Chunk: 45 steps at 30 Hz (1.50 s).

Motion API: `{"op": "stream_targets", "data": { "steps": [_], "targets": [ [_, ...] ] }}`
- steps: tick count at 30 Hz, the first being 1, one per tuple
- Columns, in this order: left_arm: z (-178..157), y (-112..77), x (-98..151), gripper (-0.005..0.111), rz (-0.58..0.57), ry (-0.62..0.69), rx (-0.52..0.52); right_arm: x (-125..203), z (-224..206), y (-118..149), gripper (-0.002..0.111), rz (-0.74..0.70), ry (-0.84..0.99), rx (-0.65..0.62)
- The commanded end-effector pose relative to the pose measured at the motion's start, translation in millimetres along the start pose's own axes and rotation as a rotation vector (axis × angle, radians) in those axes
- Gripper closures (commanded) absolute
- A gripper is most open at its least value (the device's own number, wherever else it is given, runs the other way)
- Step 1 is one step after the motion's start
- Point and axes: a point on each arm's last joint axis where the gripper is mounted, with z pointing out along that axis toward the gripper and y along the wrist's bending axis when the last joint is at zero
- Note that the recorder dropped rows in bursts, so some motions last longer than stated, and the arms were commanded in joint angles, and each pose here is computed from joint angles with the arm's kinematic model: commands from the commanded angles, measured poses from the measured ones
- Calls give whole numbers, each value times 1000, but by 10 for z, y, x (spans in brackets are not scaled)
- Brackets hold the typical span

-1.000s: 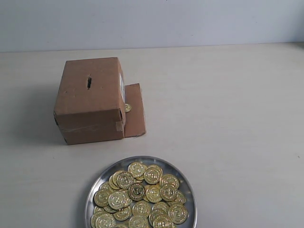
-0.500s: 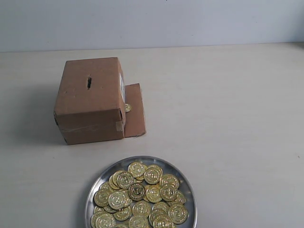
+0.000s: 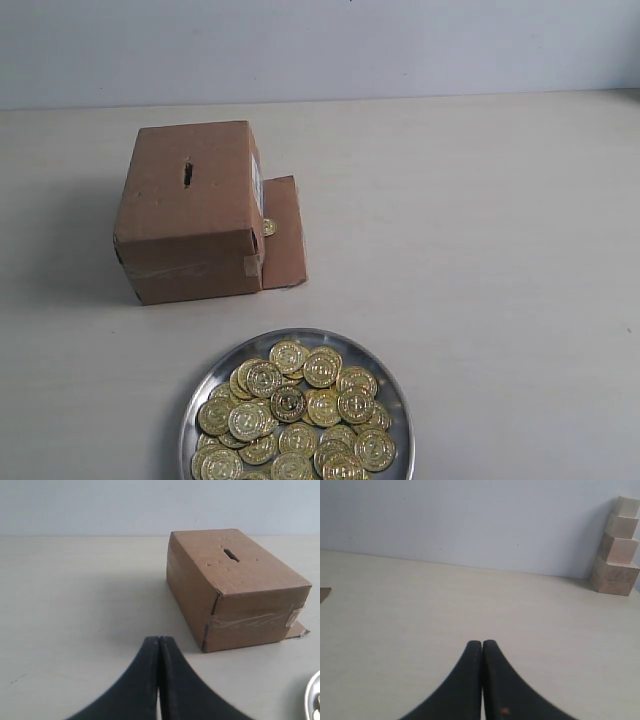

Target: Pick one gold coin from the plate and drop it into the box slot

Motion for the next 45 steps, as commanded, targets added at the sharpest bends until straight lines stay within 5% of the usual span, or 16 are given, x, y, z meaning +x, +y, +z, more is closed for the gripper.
{"op": "stream_targets", "data": {
  "steps": [1,45],
  "targets": [
    [-5,3,-6,107,1,-5,-4,11,0,-2,108,-5,0,6],
    [-5,2,0,107,2,2,-3,2,-3,51,108,-23,-15,-90]
  ]
}}
